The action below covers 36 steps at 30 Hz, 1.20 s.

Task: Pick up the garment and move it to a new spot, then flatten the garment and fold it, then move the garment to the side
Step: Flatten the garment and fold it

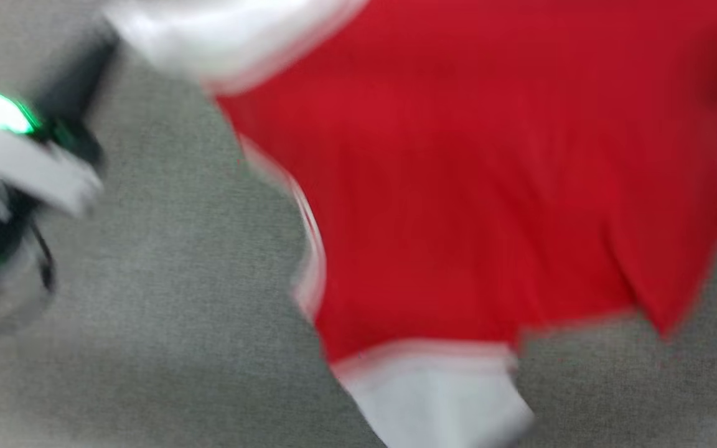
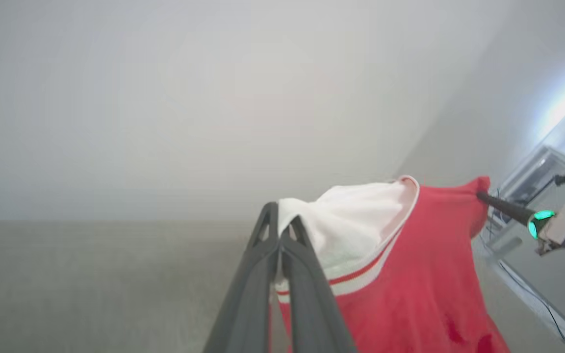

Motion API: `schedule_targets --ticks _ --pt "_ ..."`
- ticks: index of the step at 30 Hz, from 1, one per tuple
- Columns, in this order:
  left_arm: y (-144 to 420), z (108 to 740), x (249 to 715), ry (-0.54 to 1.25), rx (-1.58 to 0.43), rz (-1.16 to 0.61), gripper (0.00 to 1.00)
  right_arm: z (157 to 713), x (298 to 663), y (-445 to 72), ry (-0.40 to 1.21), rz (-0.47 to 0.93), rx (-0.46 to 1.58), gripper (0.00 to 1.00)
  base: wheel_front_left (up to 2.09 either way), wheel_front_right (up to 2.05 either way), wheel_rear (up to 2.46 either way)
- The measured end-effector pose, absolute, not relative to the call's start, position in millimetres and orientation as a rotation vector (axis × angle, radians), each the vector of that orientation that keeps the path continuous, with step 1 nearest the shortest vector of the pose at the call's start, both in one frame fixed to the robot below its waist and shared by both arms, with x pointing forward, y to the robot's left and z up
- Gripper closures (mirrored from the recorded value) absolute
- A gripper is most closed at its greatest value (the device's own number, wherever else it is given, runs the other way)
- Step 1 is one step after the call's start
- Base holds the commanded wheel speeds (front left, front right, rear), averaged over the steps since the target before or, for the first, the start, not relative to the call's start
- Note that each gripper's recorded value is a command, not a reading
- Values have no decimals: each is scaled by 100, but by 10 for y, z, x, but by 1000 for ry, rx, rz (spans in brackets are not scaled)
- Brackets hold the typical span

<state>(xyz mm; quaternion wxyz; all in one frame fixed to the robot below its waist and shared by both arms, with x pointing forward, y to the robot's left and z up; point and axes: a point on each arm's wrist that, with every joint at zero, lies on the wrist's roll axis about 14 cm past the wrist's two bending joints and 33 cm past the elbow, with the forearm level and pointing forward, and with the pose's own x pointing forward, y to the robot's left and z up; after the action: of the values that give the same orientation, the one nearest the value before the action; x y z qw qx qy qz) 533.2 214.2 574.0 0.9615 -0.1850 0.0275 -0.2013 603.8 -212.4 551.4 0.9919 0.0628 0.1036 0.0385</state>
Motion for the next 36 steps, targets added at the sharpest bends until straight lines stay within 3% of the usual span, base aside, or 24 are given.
schedule_targets --ticks 10,15,20,23,29,36 --pt "2445 6839 6360 -239 -467 -289 100 6418 6596 -2233 -114 -3 211 100 0 0 0" --pt "2420 7291 6586 -366 -405 -289 100 6866 6738 -2301 -252 -24 191 100 0 0 0" --pt "2368 7725 6634 -511 -480 -315 100 7153 6807 -2422 -360 -51 174 100 0 0 0" --pt "2330 7605 6670 -495 -514 -324 100 7011 6884 -2432 -342 -57 163 100 0 0 0" --pt "2247 6739 6644 -310 -635 -315 100 6172 6956 -2338 -159 -32 150 100 0 0 0" --pt "2013 5833 6149 -97 -711 -350 100 5253 6619 -2178 41 41 168 100 0 0 0"
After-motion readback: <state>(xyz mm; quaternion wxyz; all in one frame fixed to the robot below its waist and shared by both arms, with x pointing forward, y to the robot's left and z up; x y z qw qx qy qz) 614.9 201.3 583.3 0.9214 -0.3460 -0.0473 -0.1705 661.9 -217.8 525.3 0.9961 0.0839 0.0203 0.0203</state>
